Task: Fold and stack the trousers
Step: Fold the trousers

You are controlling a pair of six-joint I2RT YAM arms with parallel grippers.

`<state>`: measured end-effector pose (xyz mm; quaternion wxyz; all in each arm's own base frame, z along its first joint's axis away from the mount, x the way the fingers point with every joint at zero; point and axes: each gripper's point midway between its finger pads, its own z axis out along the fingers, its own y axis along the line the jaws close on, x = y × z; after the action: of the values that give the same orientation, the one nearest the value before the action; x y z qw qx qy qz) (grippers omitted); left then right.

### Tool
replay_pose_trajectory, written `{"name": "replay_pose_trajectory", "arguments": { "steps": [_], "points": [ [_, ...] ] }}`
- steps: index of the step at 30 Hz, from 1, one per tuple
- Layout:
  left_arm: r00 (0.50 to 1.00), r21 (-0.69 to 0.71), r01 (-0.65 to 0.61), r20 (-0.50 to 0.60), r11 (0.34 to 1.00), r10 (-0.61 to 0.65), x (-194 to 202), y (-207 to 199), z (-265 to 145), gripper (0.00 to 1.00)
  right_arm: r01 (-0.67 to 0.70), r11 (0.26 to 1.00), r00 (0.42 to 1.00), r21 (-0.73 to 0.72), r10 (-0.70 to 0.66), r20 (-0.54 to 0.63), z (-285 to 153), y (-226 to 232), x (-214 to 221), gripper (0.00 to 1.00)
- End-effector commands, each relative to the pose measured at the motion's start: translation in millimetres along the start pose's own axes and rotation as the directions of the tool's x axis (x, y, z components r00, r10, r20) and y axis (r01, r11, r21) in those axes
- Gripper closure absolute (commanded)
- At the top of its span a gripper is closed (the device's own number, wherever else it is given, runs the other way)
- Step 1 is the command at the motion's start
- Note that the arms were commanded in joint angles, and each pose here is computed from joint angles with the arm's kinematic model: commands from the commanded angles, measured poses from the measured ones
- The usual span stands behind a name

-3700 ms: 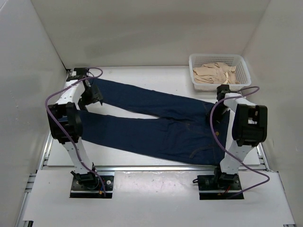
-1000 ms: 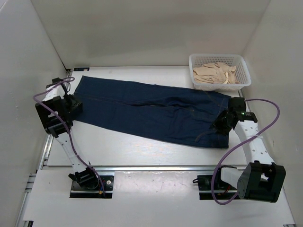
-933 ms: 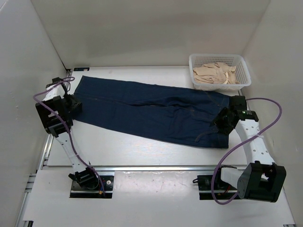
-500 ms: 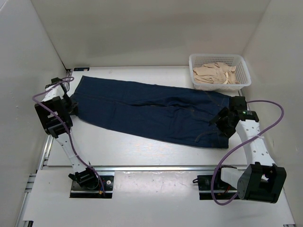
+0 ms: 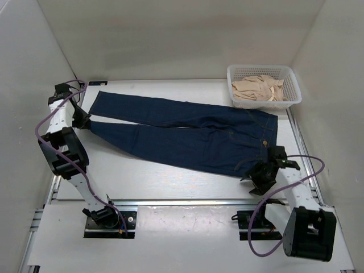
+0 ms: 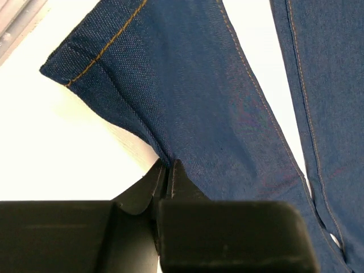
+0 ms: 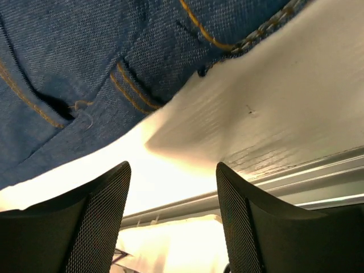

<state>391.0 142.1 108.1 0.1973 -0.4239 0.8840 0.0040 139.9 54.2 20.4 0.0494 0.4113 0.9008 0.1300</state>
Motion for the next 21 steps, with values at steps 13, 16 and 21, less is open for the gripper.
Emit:
{"name": "replay_pose_trajectory", "arguments": {
  "steps": [13, 16, 21],
  "points": [
    [0.999, 0.068, -0.013, 0.049, 0.998, 0.009, -7, -15, -26, 0.9, -0.057, 0.995, 0.991, -0.077, 0.066, 0.116, 13, 40, -55, 0.57],
    [0.998, 0.085, -0.014, 0.061, 0.996, 0.008, -10, -18, -32, 0.9, -0.037, 0.998, 0.985, -0.046, 0.044, 0.166, 7, 43, -70, 1.0],
    [0.996, 0.1, 0.005, 0.084, 0.995, -0.013, -15, -21, -49, 0.9, 0.058, 0.998, 0.952, 0.005, -0.057, 0.301, -39, 42, -88, 1.0]
  ]
}}
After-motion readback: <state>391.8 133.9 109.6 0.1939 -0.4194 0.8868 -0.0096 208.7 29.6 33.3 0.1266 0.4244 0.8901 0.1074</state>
